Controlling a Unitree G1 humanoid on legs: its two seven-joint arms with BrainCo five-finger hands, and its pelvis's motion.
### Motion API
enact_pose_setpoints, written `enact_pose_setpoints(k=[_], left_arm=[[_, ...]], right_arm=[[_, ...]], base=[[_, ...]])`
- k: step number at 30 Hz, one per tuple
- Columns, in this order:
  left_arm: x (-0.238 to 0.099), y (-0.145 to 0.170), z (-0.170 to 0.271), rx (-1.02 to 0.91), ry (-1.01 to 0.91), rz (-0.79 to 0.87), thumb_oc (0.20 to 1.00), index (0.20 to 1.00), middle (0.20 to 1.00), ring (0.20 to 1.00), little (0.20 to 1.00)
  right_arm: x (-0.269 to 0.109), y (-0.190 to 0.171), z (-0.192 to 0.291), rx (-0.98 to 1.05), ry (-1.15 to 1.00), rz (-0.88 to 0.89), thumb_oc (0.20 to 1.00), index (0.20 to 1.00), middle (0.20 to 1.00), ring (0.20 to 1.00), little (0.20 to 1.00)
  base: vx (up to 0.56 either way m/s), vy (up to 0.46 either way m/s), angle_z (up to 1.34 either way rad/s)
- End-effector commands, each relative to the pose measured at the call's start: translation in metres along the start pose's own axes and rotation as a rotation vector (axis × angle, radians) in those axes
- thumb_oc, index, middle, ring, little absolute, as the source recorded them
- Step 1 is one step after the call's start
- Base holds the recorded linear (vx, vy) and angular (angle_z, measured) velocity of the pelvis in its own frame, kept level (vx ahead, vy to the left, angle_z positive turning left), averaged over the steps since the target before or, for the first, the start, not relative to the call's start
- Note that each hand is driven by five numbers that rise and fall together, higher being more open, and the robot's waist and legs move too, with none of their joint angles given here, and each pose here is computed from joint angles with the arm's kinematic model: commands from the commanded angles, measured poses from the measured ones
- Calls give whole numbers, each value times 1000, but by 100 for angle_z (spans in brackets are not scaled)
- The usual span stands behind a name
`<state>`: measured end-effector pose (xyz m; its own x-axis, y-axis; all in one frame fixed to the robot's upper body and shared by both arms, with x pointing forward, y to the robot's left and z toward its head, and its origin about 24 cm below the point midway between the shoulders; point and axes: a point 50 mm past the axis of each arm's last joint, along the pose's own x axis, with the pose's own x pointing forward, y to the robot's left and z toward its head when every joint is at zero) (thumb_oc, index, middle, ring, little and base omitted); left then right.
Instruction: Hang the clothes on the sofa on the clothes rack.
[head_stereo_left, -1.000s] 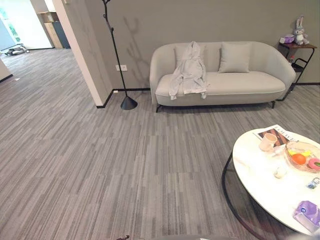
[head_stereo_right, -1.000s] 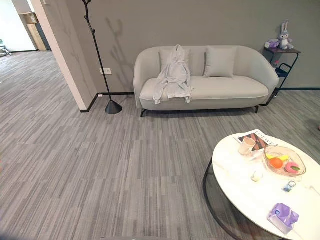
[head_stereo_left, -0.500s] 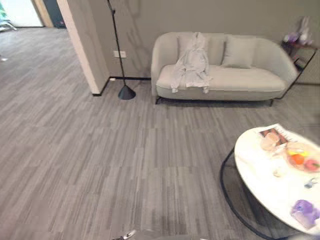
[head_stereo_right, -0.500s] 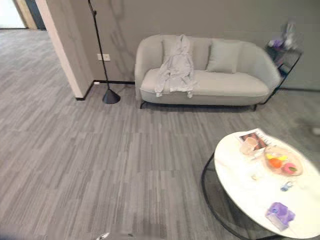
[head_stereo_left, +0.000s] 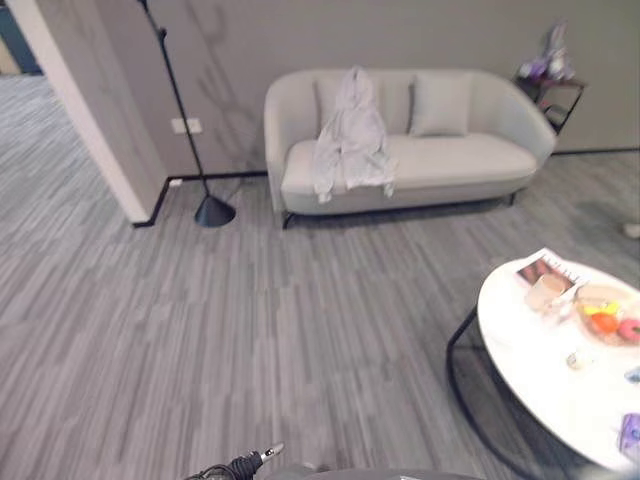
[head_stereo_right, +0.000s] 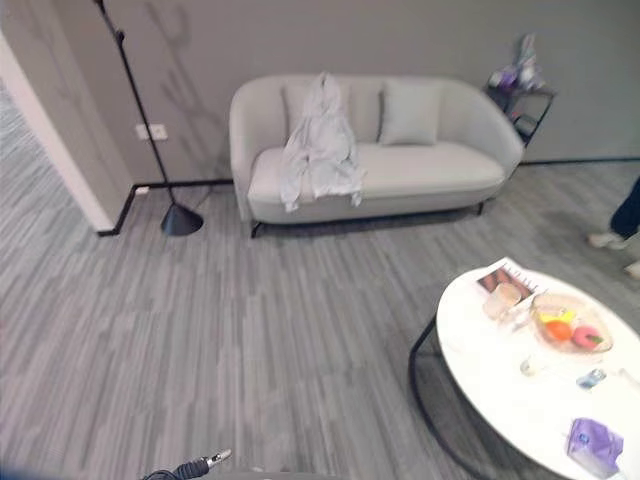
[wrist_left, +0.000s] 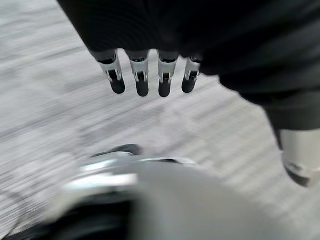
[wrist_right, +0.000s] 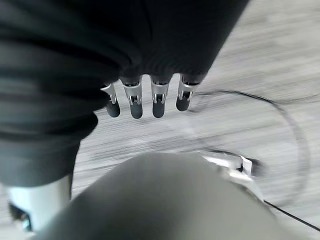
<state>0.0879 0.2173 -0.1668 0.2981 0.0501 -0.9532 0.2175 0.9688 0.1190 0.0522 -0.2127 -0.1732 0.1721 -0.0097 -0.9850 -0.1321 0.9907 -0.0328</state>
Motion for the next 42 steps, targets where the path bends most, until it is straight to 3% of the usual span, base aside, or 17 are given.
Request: enact_pose_setpoints(k=[1,15,27,35,42], left_arm=[[0,-8,-4,10,-1,5,1000,1000,1000,1000,1000],[-2,5,-13,102,33,33,1000,1000,1000,1000,1000],[1,0,7,198,-17,-5,1000,1000,1000,1000,1000],[2,-1,33,166,-103,12,1000,1000,1000,1000,1000],[2,-1,25,49,-84,24,1000,1000,1000,1000,1000]], right_arm=[[-1,-11,28,-13,-89,-26,1000,1000,1000,1000,1000],[1,-2,20,-101,-37,25,1000,1000,1000,1000,1000],[1,-3,20,-344,-11,28,1000,1000,1000,1000,1000],[-2,-18,32,-236,-51,-37,1000,1000,1000,1000,1000],[2,9,8,-190,-8,21,1000,1000,1000,1000,1000]], base=[[217,50,-33],[407,-122,23],[511,-324,28],[321,-176,19],[343,-14,9]])
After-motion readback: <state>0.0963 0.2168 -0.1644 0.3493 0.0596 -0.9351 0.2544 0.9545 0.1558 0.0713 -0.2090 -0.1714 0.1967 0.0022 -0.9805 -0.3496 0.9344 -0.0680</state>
